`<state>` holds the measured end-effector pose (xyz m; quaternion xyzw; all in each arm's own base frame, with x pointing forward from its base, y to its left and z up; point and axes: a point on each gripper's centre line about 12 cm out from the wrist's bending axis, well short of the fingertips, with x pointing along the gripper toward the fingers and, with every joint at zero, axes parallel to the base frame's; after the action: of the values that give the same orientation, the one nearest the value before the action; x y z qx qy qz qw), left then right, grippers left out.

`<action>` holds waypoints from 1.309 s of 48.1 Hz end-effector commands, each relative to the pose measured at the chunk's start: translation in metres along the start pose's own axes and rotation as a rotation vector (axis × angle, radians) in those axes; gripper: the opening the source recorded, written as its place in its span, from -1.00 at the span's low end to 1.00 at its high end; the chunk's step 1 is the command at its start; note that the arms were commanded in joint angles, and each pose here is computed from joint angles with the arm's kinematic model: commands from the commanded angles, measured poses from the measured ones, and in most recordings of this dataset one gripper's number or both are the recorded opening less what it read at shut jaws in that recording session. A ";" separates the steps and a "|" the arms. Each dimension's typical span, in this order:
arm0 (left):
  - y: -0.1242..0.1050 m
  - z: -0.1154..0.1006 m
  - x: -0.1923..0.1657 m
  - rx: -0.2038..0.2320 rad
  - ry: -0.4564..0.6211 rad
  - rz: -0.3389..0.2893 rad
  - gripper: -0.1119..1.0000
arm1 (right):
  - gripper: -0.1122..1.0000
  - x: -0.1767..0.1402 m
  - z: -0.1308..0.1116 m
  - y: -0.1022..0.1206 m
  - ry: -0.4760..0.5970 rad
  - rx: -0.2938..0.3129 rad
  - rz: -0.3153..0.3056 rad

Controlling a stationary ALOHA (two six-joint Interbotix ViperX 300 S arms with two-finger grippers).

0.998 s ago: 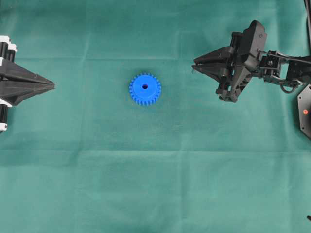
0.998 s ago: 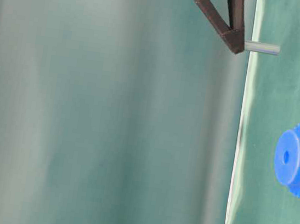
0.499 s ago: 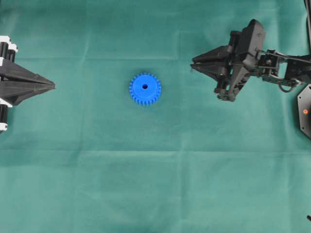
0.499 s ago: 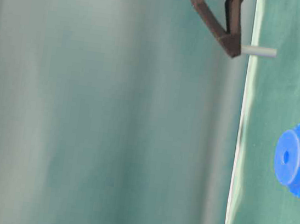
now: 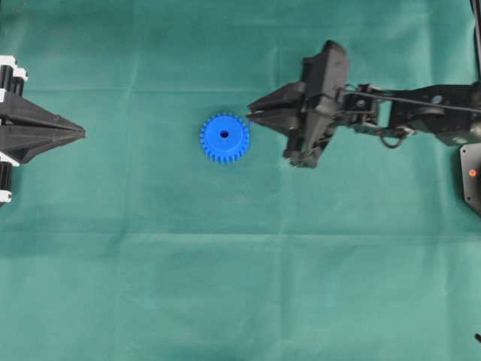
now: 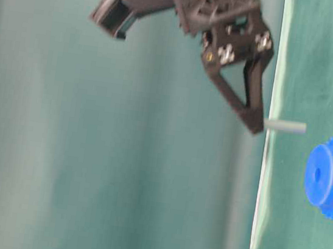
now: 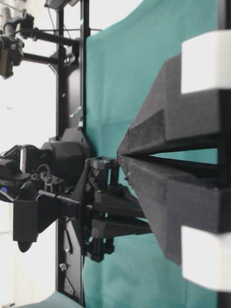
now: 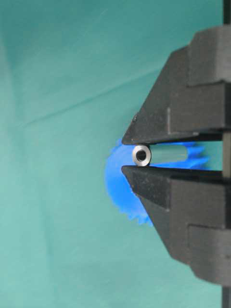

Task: Insert the shaft placed at a random location into the center hole of the medium gear at another random location.
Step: 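Carry the shaft left and position it above the blue gear's hole, then lower the shaft into the gear's center hole with the right gripper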

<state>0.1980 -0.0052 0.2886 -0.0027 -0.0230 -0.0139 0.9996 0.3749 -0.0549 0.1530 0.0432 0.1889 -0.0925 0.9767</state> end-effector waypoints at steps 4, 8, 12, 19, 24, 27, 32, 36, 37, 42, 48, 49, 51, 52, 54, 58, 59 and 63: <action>0.000 0.008 0.003 -0.006 -0.018 -0.002 -0.80 | -0.57 0.015 0.024 0.007 -0.044 0.006 0.016; 0.000 0.008 0.003 -0.006 -0.015 -0.002 -0.80 | -0.57 0.022 0.028 0.011 -0.043 0.004 0.023; 0.000 0.008 0.003 -0.006 -0.014 -0.002 -0.80 | -0.57 0.026 0.030 0.013 -0.038 0.002 0.027; -0.001 0.007 0.003 -0.005 -0.012 -0.004 -0.80 | -0.57 0.031 0.032 0.013 -0.034 0.002 0.027; 0.000 0.007 0.003 -0.005 -0.009 -0.002 -0.80 | -0.57 0.032 0.033 0.015 -0.035 0.001 0.030; 0.000 0.007 0.003 -0.005 -0.008 -0.002 -0.80 | -0.57 0.032 0.033 0.015 -0.035 0.001 0.032; 0.000 0.007 0.003 -0.005 -0.008 -0.002 -0.80 | -0.57 0.032 0.032 0.015 -0.033 0.001 0.032; 0.000 0.007 0.003 -0.005 -0.008 -0.002 -0.80 | -0.57 0.032 0.031 0.015 -0.030 0.000 0.031; 0.000 0.007 0.003 -0.005 -0.008 -0.002 -0.80 | -0.57 0.031 0.031 0.015 -0.030 0.000 0.031; 0.000 0.007 0.003 -0.006 -0.008 -0.002 -0.80 | -0.57 0.032 0.028 0.015 -0.024 0.000 0.031; 0.000 0.007 0.003 -0.005 -0.008 -0.002 -0.80 | -0.57 0.035 0.024 0.015 -0.014 -0.002 0.030; 0.000 0.007 0.003 -0.006 -0.008 -0.002 -0.80 | -0.57 0.036 0.022 0.015 -0.009 -0.001 0.029; 0.000 0.007 0.003 -0.005 -0.008 -0.002 -0.80 | -0.57 0.038 0.020 0.015 -0.003 -0.001 0.029; 0.000 0.007 0.003 -0.005 -0.008 -0.002 -0.80 | -0.57 0.039 0.018 0.015 0.000 -0.001 0.029; 0.000 0.007 0.003 -0.006 -0.008 -0.002 -0.80 | -0.57 0.040 0.017 0.015 0.003 -0.002 0.028; 0.000 0.007 0.003 -0.005 -0.008 -0.002 -0.80 | -0.57 0.042 0.013 0.014 0.011 -0.001 0.027; 0.000 0.007 0.003 -0.006 -0.008 -0.002 -0.80 | -0.57 0.043 0.012 0.014 0.011 -0.004 0.027; 0.000 0.007 0.003 -0.005 -0.008 -0.002 -0.80 | -0.57 0.045 0.009 0.014 0.018 -0.003 0.026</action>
<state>0.1981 -0.0052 0.2872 -0.0057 -0.0168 -0.0139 0.9997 0.4149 -0.0492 0.1325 0.0436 0.2208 -0.0787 0.9712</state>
